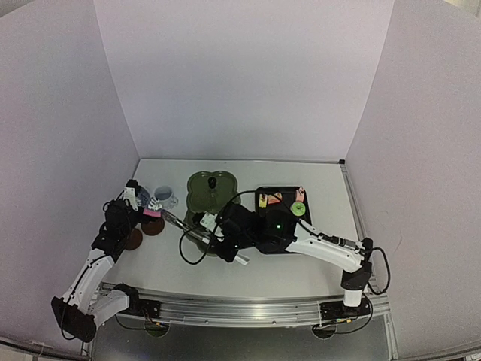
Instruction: Serve the afternoon tea
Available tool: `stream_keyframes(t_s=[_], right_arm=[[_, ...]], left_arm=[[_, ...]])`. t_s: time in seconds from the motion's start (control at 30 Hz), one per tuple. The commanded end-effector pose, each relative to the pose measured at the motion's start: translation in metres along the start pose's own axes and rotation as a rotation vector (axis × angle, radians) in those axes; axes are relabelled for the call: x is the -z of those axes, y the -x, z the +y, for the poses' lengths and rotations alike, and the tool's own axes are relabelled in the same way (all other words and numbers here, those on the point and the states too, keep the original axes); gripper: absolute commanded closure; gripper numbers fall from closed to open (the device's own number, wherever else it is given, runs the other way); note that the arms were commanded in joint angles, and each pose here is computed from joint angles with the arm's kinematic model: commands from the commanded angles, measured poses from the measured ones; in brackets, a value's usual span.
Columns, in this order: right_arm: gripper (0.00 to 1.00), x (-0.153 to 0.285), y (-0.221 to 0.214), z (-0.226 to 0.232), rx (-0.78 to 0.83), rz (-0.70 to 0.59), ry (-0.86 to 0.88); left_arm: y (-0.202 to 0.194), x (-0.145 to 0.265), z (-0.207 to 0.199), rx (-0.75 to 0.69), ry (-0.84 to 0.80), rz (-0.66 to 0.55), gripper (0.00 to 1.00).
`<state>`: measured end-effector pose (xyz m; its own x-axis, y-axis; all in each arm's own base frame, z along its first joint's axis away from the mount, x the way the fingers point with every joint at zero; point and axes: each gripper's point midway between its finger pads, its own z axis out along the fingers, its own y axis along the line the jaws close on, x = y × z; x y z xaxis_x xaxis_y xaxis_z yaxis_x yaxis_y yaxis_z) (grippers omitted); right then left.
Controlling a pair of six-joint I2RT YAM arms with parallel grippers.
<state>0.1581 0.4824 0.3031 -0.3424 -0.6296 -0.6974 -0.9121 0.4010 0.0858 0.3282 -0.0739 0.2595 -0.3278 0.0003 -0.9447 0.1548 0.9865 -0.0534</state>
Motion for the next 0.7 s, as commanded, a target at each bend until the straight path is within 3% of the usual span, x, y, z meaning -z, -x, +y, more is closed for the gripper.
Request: stream_keyframes(t_s=[0.0,0.33,0.67], right_arm=[[1.0,0.002,-0.019,0.025,0.042,0.047,0.111],[1.0,-0.023,-0.08,-0.026,-0.067,0.254,-0.155],[1.0,-0.044,-0.078,-0.065,-0.219,0.269,-0.281]], left_arm=[[0.005,0.005,0.02,0.014,0.106,-0.039,0.0],[0.007,0.002,0.014,0.002,0.072,-0.05,0.01],[0.009,0.003,0.011,0.0,0.053,-0.057,0.01]])
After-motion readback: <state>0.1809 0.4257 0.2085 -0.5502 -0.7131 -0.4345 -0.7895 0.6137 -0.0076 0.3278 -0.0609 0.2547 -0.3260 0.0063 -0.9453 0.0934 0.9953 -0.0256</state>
